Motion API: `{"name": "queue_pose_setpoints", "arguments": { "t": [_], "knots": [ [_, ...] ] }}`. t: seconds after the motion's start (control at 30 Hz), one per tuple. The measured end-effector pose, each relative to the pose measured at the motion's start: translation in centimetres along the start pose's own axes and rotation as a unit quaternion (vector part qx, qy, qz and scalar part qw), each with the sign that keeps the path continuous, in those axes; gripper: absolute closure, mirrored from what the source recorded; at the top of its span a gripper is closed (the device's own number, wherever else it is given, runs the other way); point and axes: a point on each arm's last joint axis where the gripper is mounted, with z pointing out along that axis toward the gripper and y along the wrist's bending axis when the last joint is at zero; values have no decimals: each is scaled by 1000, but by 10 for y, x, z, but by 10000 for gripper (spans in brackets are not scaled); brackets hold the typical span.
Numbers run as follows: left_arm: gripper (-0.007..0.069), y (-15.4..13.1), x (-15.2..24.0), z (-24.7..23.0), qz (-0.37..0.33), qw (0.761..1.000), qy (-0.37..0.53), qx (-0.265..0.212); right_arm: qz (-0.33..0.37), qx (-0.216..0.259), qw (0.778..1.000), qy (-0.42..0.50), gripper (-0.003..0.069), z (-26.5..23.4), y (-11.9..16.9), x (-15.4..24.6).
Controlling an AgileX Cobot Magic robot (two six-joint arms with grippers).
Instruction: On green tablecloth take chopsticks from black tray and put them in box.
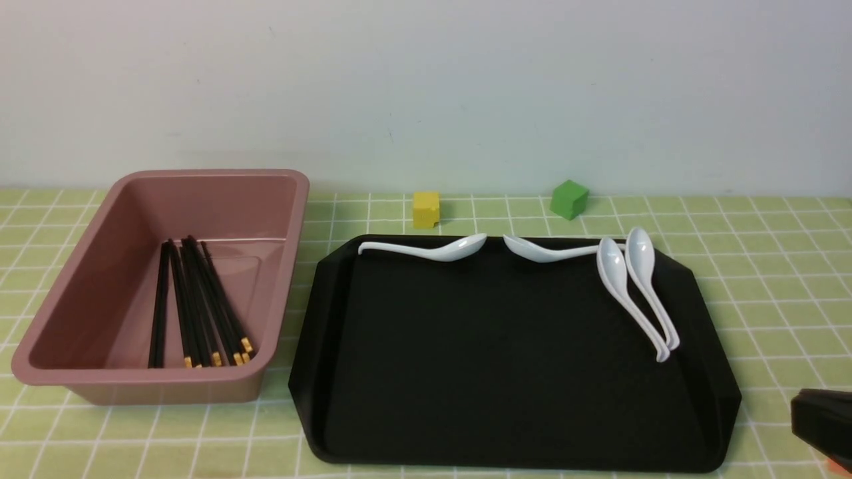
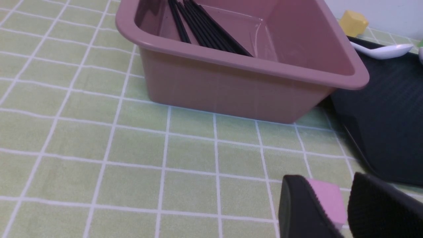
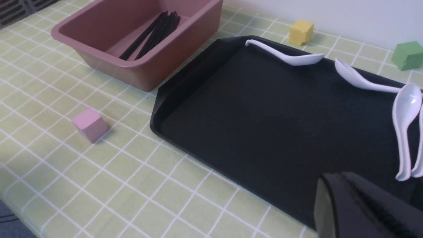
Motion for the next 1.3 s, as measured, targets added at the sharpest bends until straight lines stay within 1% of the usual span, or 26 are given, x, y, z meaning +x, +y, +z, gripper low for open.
{"name": "queue_pose_setpoints", "arguments": {
  "t": [0.07,0.17,0.3,0.4,0.53,0.63,0.73,0.77,0.83,0.9,1.0,1.3],
  "knots": [
    [387,0,0,0,0,1000,0,0,7,-5,1000,1,633,0,1,1],
    [387,0,0,0,0,1000,0,0,-2,-16,1000,-21,629,-1,1,2],
    [387,0,0,0,0,1000,0,0,-19,-10,998,-64,626,0,-4,15],
    [387,0,0,0,0,1000,0,0,-15,25,995,-98,626,0,-15,36],
    [387,0,0,0,0,1000,0,0,-1,98,986,-134,619,-6,-31,71],
    [387,0,0,0,0,1000,0,0,6,151,976,-155,618,-9,-38,91],
    [387,0,0,0,0,1000,0,0,19,190,967,-167,615,-9,-43,105],
    [387,0,0,0,0,1000,0,0,22,195,966,-167,615,-8,-44,108],
    [387,0,0,0,0,1000,0,0,35,224,961,-157,610,-4,-49,118],
    [387,0,0,0,0,1000,0,0,43,239,959,-147,608,-1,-52,125],
    [387,0,0,0,0,1000,0,0,50,249,958,-132,604,4,-55,135],
    [387,0,0,0,0,1000,0,0,61,253,961,-94,591,7,-56,145]
  ]
}}
